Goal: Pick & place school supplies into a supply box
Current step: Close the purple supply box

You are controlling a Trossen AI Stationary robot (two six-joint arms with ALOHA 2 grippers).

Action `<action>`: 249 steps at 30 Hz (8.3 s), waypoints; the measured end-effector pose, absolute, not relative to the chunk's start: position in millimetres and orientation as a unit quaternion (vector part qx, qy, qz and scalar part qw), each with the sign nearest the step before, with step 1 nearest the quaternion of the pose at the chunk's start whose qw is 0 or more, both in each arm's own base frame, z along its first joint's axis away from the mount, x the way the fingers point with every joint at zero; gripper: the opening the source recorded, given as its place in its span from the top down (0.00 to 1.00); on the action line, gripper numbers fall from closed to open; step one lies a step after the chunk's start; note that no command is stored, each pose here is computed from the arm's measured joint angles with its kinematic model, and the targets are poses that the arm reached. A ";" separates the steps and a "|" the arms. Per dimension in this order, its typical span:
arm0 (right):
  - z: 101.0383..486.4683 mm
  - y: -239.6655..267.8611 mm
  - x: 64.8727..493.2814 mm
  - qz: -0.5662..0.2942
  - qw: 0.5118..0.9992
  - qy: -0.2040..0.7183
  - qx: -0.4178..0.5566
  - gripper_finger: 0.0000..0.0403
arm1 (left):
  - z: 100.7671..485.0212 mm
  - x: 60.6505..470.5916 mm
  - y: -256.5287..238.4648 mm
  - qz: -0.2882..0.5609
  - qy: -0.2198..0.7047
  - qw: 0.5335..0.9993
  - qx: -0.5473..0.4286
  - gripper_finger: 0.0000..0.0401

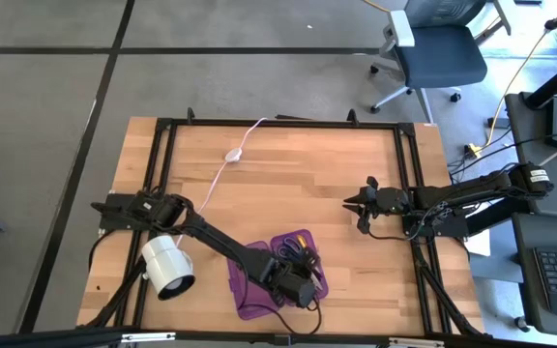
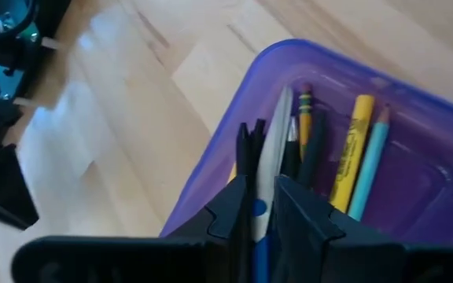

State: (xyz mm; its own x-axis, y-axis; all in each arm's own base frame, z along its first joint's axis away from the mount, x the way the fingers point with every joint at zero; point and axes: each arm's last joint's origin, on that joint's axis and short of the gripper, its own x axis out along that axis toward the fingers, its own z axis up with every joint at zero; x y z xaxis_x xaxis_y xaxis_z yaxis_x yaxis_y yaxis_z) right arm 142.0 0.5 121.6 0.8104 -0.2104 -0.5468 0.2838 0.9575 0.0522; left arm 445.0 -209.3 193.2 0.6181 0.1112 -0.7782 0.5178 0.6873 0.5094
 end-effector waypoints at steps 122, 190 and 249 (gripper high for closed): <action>137.1 20.6 150.1 0.052 0.963 0.215 0.155 0.80 | 220.7 286.3 -302.7 0.343 0.383 0.830 -0.217 0.69; 82.5 145.3 192.0 0.014 0.939 0.344 0.017 0.80 | 208.2 255.8 -161.2 0.378 0.432 0.717 -0.395 0.99; 82.0 144.6 191.7 0.008 0.939 0.343 0.013 0.80 | 172.6 263.3 -163.2 0.437 0.431 0.637 -0.467 0.71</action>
State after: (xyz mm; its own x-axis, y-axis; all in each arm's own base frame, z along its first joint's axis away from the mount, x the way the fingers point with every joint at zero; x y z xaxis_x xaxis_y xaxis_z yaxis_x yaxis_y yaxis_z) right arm 191.7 144.6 82.0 0.7645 0.0244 -0.6442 -0.0059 0.9995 0.0309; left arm 263.3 -163.2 172.6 0.2482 0.1546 -0.9563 -0.9583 0.1833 -0.2190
